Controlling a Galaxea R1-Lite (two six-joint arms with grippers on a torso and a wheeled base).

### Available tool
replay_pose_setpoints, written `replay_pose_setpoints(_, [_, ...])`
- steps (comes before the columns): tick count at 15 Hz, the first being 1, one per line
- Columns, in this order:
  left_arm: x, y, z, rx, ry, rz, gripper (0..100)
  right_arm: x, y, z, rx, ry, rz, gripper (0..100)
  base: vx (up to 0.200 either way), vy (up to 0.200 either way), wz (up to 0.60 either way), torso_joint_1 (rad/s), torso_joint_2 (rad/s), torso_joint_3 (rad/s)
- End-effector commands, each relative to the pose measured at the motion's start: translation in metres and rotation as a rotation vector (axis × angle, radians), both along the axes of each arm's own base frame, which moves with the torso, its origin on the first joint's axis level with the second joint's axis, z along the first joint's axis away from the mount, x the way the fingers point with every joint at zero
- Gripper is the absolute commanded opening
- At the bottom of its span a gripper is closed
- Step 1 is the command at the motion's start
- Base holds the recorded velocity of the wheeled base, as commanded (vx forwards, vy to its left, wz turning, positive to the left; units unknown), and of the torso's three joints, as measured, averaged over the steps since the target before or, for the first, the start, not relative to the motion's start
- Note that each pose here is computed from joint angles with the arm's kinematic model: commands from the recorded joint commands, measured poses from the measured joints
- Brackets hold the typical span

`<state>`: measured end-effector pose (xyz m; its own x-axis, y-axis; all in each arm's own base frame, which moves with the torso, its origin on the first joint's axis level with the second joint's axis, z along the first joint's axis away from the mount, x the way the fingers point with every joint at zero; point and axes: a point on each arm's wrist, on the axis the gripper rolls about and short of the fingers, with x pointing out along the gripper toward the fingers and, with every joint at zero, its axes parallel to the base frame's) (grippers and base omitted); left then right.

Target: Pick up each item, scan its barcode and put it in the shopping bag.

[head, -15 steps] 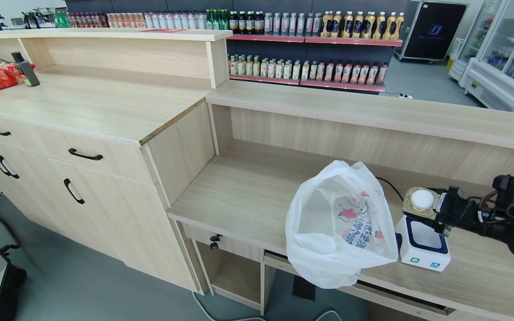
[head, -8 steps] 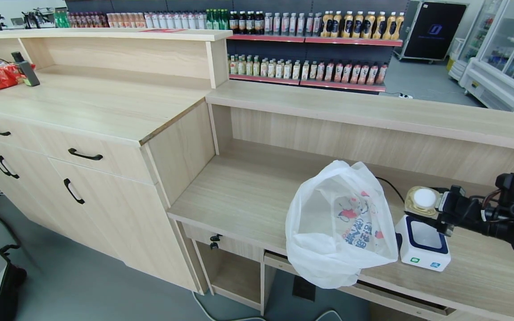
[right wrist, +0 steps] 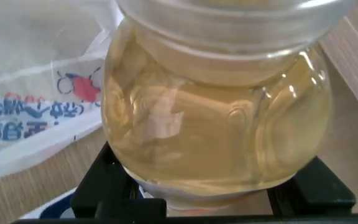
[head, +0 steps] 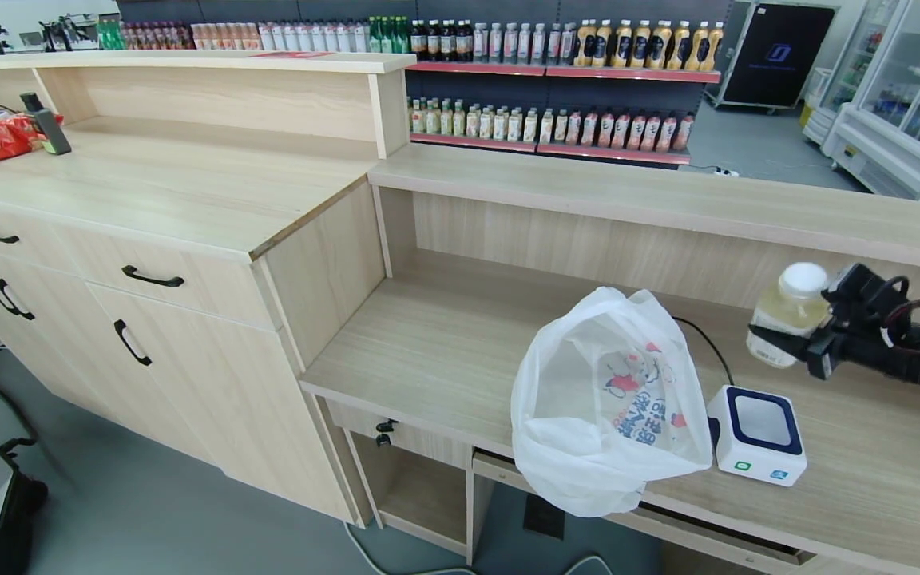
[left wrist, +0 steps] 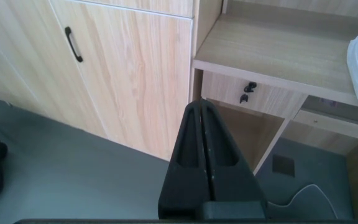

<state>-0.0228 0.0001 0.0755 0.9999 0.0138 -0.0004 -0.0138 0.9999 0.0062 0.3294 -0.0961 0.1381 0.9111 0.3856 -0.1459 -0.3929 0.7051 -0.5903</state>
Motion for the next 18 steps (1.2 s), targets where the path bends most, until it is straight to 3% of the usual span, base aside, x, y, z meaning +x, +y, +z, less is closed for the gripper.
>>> replay_pose_setpoints(1, [0.000, 0.000, 0.000, 0.000, 0.000, 0.002, 0, -0.016, 0.003, 0.042, 0.161, -0.035, -0.202, 0, 0.000, 0.000, 0.00, 0.000, 0.00, 0.000])
replay_pose_setpoints(3, [0.000, 0.000, 0.000, 0.000, 0.000, 0.002, 0, -0.019, 0.014, 0.044, 0.227, 0.029, -0.426, 0, 0.000, 0.000, 0.00, 0.000, 0.00, 0.000])
replay_pose_setpoints(4, [0.000, 0.000, 0.000, 0.000, 0.000, 0.002, 0, -0.021, 0.019, 0.045, 0.260, 0.038, -0.470, 0, 0.000, 0.000, 0.00, 0.000, 0.00, 0.000])
replay_pose_setpoints(6, [0.000, 0.000, 0.000, 0.000, 0.000, 0.002, 0, -0.034, 0.033, 0.039, 0.296, 0.071, -0.481, 0, 0.000, 0.000, 0.00, 0.000, 0.00, 0.000])
replay_pose_setpoints(11, [0.000, 0.000, 0.000, 0.000, 0.000, 0.002, 0, -0.045, 0.056, 0.043, 0.262, 0.052, -0.421, 0, 0.000, 0.000, 0.00, 0.000, 0.00, 0.000])
replay_pose_setpoints(13, [0.000, 0.000, 0.000, 0.000, 0.000, 0.002, 0, -0.043, 0.065, 0.041, 0.256, 0.035, -0.400, 0, 0.000, 0.000, 0.60, 0.002, 0.00, 0.002])
replay_pose_setpoints(16, [0.000, 0.000, 0.000, 0.000, 0.000, 0.002, 0, -0.016, 0.097, 0.042, 0.279, -0.051, -0.400, 0, 0.000, 0.000, 0.60, -0.005, 0.00, 0.004])
replay_pose_setpoints(18, [0.000, 0.000, 0.000, 0.000, 0.000, 0.002, 0, -0.001, 0.112, 0.037, 0.305, -0.027, -0.360, 0, 0.000, 0.000, 0.30, 0.001, 0.00, 0.001])
